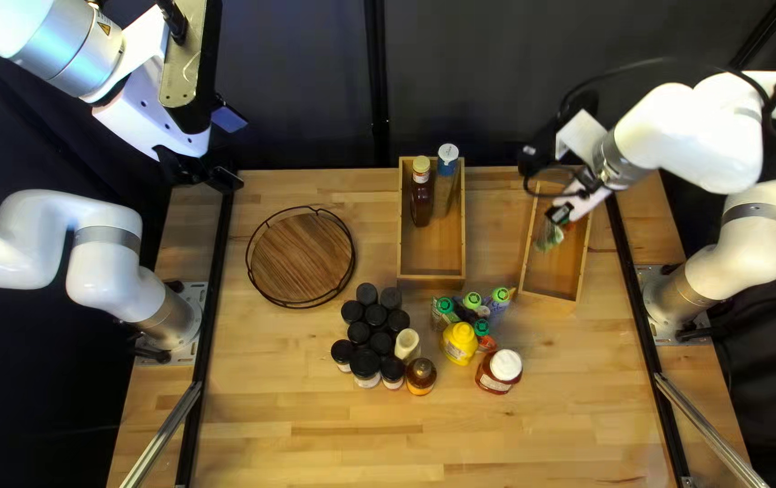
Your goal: Separate condiments, baby food and spices and place it in 3 different racks/containers
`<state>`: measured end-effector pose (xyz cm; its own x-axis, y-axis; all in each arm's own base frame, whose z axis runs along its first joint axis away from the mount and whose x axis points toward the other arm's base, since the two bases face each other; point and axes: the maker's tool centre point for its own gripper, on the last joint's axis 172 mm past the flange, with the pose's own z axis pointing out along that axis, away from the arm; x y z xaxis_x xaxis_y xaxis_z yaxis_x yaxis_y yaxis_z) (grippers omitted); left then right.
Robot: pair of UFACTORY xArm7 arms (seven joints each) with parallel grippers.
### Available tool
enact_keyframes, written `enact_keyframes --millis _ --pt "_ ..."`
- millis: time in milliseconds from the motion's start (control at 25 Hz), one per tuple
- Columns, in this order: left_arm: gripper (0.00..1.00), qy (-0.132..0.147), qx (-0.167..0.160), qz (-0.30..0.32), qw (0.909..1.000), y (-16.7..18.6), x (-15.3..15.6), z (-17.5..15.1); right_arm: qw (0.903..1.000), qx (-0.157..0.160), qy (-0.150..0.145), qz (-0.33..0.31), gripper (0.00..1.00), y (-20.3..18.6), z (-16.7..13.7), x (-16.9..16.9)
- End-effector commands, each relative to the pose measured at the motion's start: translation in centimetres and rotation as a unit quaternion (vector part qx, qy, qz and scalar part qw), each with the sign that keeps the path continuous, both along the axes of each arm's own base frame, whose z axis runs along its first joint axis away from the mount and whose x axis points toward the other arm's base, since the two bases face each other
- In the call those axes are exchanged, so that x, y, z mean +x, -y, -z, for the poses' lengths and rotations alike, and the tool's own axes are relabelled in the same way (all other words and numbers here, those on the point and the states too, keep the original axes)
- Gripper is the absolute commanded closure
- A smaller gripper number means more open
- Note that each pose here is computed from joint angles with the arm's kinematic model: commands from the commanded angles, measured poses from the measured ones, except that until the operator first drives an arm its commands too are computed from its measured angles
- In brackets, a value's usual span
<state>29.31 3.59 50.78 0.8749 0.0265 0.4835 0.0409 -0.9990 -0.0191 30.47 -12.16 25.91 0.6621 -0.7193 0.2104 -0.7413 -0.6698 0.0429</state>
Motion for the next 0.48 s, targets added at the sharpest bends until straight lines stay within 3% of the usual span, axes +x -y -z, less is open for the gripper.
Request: enact_keyframes --millis 40,480 --pt "0.0 0.0 0.0 0.0 1.0 0.0 0.0 0.0 0.9998 0.002 -0.006 0.017 0.98 2.2 1.6 -0.9" --pt "0.0 0.0 0.0 0.0 1.0 0.0 0.0 0.0 0.999 0.01 -0.013 0.042 0.98 5.0 5.1 -2.9"
